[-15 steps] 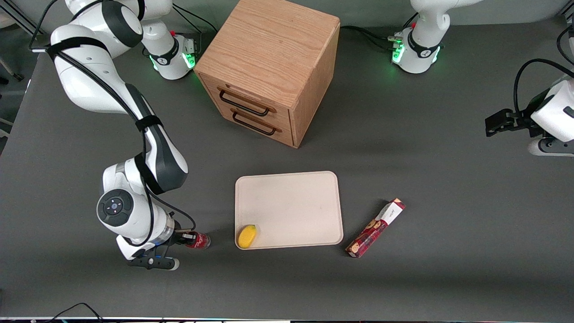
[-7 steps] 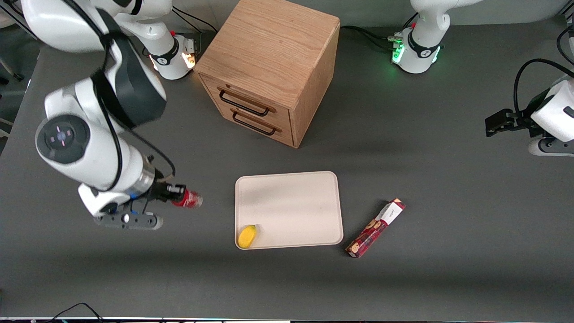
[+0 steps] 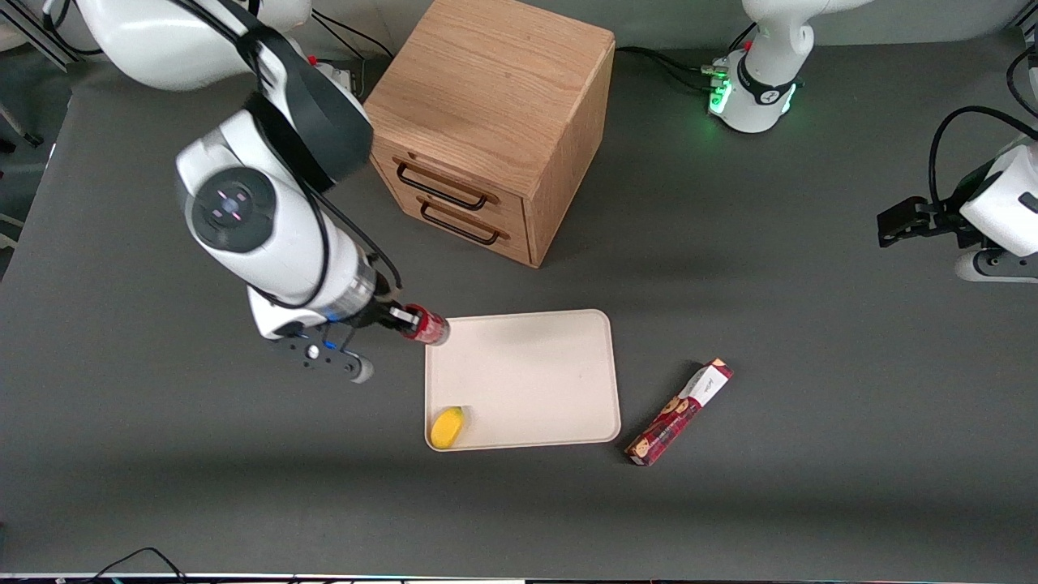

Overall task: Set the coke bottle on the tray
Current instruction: 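Lift the bottle and carry it over the white tray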

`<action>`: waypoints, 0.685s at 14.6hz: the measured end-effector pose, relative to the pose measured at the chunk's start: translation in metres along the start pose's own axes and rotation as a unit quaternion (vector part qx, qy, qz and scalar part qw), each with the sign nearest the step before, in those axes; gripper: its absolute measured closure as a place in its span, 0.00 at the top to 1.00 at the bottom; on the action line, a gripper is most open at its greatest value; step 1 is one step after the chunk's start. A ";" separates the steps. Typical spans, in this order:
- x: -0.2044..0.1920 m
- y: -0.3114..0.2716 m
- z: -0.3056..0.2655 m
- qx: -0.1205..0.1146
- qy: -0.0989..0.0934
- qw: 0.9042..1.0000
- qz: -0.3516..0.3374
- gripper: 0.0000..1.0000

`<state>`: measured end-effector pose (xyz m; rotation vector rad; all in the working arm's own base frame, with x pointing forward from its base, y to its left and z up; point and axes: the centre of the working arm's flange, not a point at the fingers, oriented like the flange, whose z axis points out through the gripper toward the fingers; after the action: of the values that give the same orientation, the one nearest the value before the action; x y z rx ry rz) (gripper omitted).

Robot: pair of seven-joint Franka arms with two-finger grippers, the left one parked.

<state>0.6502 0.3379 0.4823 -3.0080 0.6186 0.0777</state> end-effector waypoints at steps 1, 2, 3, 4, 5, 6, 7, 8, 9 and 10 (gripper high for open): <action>0.004 -0.005 0.024 -0.004 0.002 1.000 0.009 0.32; 0.006 -0.009 0.050 -0.008 0.005 1.000 0.014 0.32; 0.006 -0.012 0.076 -0.013 0.009 1.000 0.015 0.32; 0.002 -0.015 0.097 -0.017 0.011 1.000 0.014 0.32; -0.003 -0.017 0.115 -0.021 0.010 1.000 0.013 0.32; -0.008 -0.018 0.128 -0.025 0.011 1.000 0.013 0.32; -0.012 -0.018 0.138 -0.031 0.015 0.999 0.012 0.32; -0.016 -0.018 0.146 -0.039 0.022 0.999 0.011 0.32; -0.019 -0.017 0.154 -0.046 0.029 0.998 0.010 0.32; -0.021 -0.016 0.161 -0.051 0.033 0.998 0.008 0.32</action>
<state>0.6315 0.3739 0.3238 -3.1159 0.6659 0.0111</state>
